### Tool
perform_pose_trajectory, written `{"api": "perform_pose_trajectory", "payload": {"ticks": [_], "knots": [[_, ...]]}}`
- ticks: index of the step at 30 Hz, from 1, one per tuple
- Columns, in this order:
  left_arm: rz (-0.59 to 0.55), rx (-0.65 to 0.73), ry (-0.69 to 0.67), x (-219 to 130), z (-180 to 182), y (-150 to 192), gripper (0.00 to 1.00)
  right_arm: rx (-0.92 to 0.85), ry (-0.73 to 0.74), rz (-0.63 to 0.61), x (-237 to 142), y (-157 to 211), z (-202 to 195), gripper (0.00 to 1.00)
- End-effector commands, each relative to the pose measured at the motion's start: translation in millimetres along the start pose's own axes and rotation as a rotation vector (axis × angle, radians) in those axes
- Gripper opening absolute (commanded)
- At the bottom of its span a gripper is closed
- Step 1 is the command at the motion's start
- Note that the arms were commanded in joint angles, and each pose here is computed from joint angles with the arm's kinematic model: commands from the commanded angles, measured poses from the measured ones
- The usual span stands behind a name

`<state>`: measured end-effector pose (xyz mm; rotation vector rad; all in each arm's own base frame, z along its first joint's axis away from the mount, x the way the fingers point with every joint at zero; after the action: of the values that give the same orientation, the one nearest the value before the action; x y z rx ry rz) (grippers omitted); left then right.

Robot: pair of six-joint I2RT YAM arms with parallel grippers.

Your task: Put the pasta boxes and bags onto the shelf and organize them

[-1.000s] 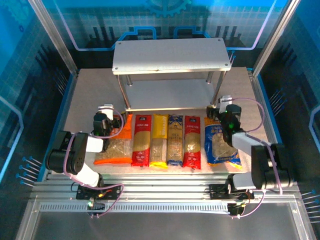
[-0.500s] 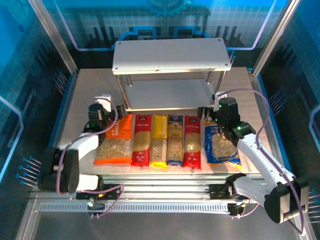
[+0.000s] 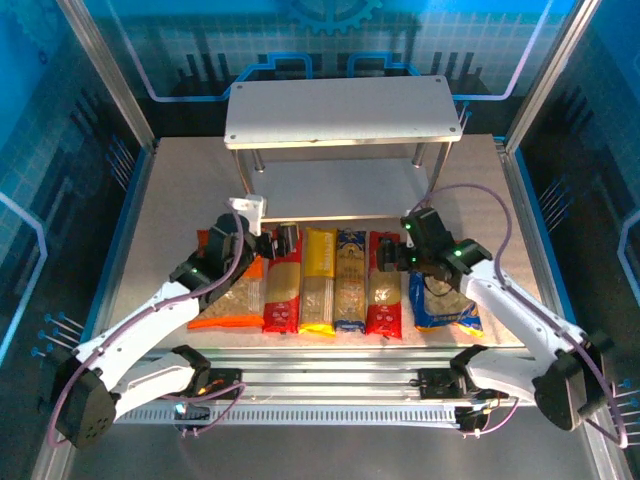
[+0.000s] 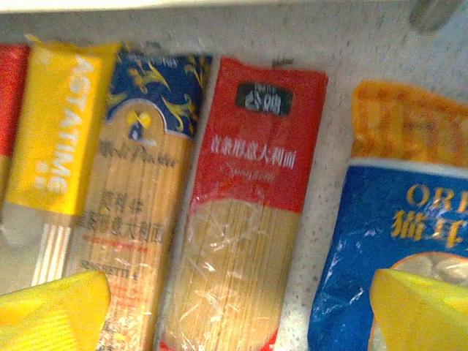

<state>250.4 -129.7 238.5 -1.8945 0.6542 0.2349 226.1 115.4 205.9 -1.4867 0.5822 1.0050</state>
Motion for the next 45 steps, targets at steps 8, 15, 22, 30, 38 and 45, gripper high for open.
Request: {"api": "perform_pose_trajectory", "payload": {"ticks": [8,15,22,30,38,45], "knots": [[0.100,-0.078,-0.064,1,11,23,0.96,0.026,0.014,0.218,47,18,9,1.00],[0.099,-0.076,-0.062,1,11,23,0.98,0.036,-0.015,0.280,71,23,17,1.00],[0.094,-0.070,-0.070,1,12,23,0.99,0.022,0.013,0.347,87,33,19,1.00],[0.090,-0.070,-0.073,2,13,23,0.99,0.024,0.007,0.385,100,39,23,1.00],[0.087,-0.071,-0.074,2,13,23,0.99,0.016,-0.008,0.455,114,58,29,1.00],[0.085,-0.073,-0.077,2,13,22,0.99,0.005,0.031,0.465,113,61,25,0.88]]}}
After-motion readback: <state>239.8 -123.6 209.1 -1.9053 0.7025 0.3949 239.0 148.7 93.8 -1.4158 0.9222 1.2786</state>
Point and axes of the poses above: each hand's point on the last joint's axis, 136 mm out from that joint toward the fingers, its own x axis out along the fingers, its own z axis along the line the jaws close on, y = z × x, the point moved 8 cm from there along -x, back along the fingers, and after that the axes turned 11 degrees about -x, right-handed, at the moved point
